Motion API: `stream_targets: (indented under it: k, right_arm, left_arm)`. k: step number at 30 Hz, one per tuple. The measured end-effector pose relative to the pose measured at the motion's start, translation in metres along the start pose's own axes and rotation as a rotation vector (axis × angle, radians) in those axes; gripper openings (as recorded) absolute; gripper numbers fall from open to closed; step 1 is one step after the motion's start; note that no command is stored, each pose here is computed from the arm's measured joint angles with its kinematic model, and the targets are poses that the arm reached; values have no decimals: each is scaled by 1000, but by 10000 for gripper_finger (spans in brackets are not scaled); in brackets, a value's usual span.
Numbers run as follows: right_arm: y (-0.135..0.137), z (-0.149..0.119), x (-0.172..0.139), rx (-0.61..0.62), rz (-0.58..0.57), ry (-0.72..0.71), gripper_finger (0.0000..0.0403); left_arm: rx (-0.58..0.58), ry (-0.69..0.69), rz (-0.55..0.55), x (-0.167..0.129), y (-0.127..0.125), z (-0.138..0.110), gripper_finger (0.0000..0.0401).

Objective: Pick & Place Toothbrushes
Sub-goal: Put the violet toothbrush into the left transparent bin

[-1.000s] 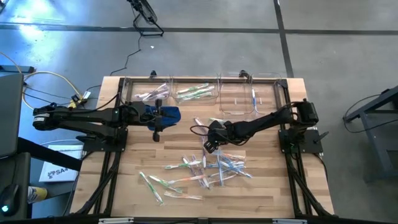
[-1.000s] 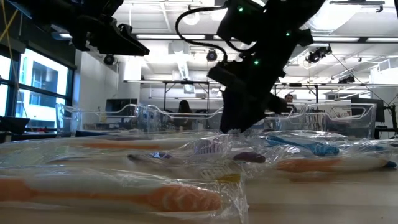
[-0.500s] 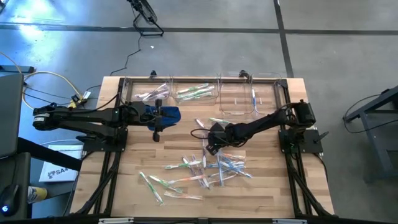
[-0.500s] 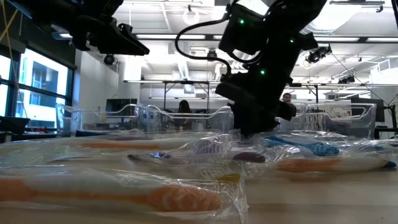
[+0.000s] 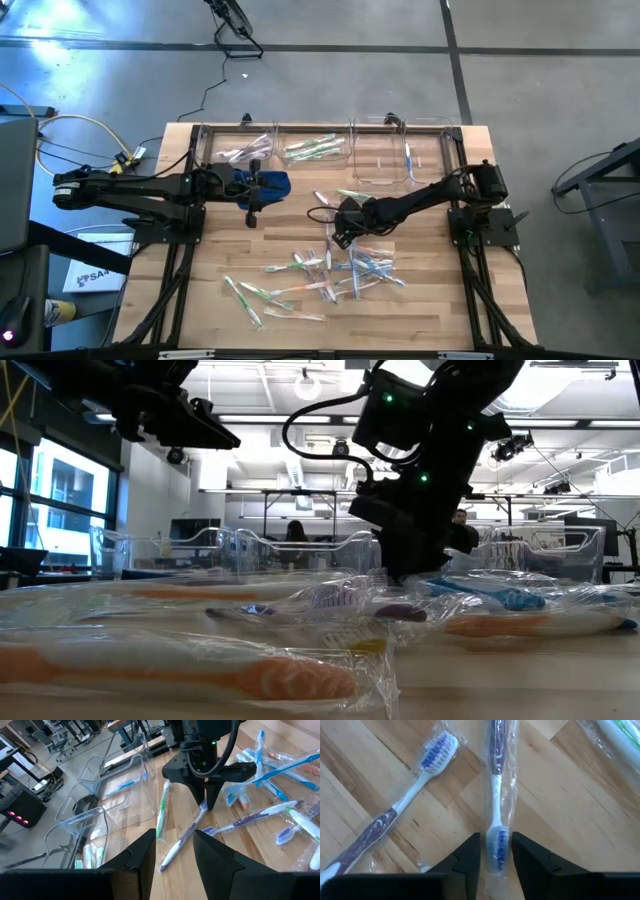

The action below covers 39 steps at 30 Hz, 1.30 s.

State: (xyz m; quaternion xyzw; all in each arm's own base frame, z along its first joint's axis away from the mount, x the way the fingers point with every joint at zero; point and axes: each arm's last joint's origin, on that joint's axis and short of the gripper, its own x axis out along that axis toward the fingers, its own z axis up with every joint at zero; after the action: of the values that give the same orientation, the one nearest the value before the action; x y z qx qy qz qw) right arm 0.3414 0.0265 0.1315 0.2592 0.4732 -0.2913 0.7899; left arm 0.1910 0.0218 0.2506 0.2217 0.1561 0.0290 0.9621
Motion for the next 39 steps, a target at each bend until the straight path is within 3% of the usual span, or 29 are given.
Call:
stream_targets:
  k: [7,21,26,31,39]
  right_arm:
    - [0,0,0,-3,2,0,38]
    - [0,0,0,-9,1,1,37]
    - [0,3,-7,-22,18,-12,37]
    - [1,10,-23,-38,60,-55,37]
    - [-1,30,-62,-90,150,-206,37]
  left_arm:
    - [0,0,0,0,0,0,127]
    - [-1,-17,8,0,1,2,127]
    - [-55,-67,57,-1,5,8,127]
    - [-83,-87,121,-4,14,23,127]
    - [-91,-44,115,-13,26,45,127]
